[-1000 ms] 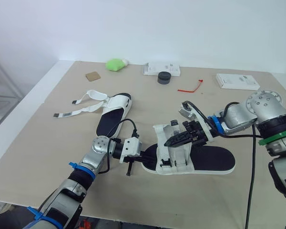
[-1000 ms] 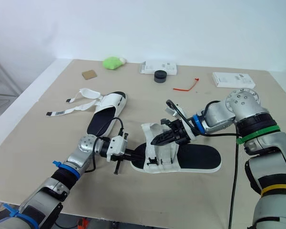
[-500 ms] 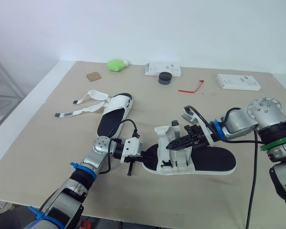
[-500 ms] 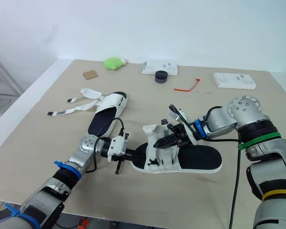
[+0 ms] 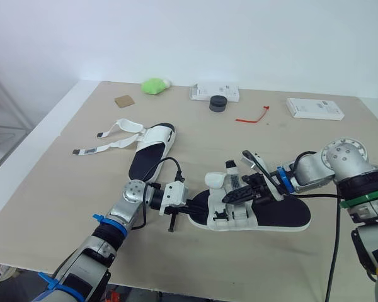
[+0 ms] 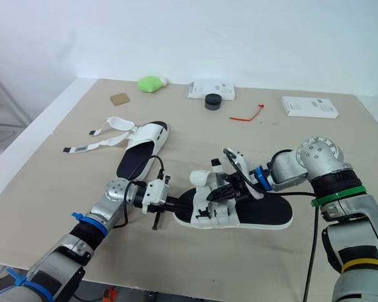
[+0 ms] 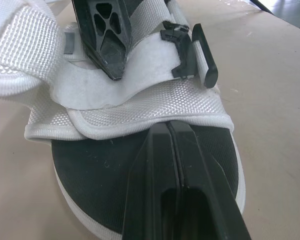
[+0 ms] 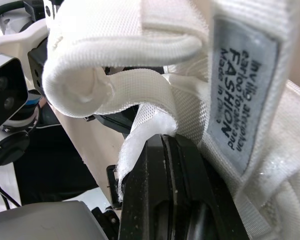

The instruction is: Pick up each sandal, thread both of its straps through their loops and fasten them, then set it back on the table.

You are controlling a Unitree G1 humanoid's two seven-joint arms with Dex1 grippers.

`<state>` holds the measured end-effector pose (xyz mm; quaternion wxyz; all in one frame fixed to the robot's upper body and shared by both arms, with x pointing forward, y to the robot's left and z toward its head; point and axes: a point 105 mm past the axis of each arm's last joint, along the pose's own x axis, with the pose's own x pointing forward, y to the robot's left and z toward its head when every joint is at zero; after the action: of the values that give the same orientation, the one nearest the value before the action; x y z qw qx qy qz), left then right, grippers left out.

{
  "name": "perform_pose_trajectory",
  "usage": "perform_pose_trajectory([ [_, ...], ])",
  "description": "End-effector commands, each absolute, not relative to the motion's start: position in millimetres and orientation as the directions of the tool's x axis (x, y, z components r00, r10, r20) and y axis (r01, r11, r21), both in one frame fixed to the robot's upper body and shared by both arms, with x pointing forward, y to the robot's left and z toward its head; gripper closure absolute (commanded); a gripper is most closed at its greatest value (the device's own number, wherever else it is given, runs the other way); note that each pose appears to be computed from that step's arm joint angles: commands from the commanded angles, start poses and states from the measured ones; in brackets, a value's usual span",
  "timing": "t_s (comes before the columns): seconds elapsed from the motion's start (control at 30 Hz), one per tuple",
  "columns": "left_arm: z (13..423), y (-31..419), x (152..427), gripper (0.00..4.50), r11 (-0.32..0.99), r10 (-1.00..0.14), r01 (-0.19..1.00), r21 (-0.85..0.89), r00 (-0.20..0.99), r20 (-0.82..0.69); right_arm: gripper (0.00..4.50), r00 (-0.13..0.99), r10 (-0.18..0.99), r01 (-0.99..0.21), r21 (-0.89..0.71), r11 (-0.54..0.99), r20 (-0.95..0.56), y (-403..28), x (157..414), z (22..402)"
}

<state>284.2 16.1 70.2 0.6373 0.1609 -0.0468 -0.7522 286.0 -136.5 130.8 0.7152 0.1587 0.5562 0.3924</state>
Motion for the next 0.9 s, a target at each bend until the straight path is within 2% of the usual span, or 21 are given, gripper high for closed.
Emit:
perform_pose_trajectory([
  [0.03, -12.8, 39.4, 254.0, 4.5, -0.22, -0.886, 0.975, -0.02, -0.208, -0.415, 4.44, 0.033, 0.735, -0.449, 0.647, 0.617, -0.678, -136.9, 272.2, 135.1],
  [0.27, -12.9, 39.2, 252.9, 4.5, -0.223, -0.886, 0.975, -0.019, -0.211, -0.413, 4.44, 0.048, 0.652, -0.547, 0.527, 0.65, -0.756, -138.7, 263.5, 120.6],
  [0.4, -13.8, 39.3, 252.7, 4.5, -0.223, -0.885, 0.975, -0.02, -0.211, -0.415, 4.44, 0.066, 0.663, -0.577, 0.514, 0.635, -0.745, -136.5, 265.1, 123.9],
  [0.6, -15.2, 39.0, 252.2, 4.5, -0.221, -0.886, 0.975, -0.02, -0.21, -0.415, 4.44, 0.236, 0.674, -0.668, 0.387, 0.636, -0.7, -130.1, 288.6, 138.8],
  [0.77, -15.2, 38.9, 252.0, 4.5, -0.221, -0.886, 0.975, -0.019, -0.209, -0.414, 4.44, 0.261, 0.691, -0.697, 0.364, 0.618, -0.674, -127.9, 292.6, 143.1],
  [0.83, -15.4, 39.0, 252.2, 4.5, -0.217, -0.887, 0.976, -0.02, -0.206, -0.413, 4.44, 0.277, 0.744, -0.792, 0.294, 0.535, -0.609, -120.3, 287.5, 162.9],
  [0.9, -15.4, 39.9, 253.1, 4.5, -0.211, -0.888, 0.977, -0.021, -0.201, -0.413, 4.44, 0.224, 0.798, -0.855, 0.281, 0.436, -0.559, -115.4, 273.1, 178.0],
])
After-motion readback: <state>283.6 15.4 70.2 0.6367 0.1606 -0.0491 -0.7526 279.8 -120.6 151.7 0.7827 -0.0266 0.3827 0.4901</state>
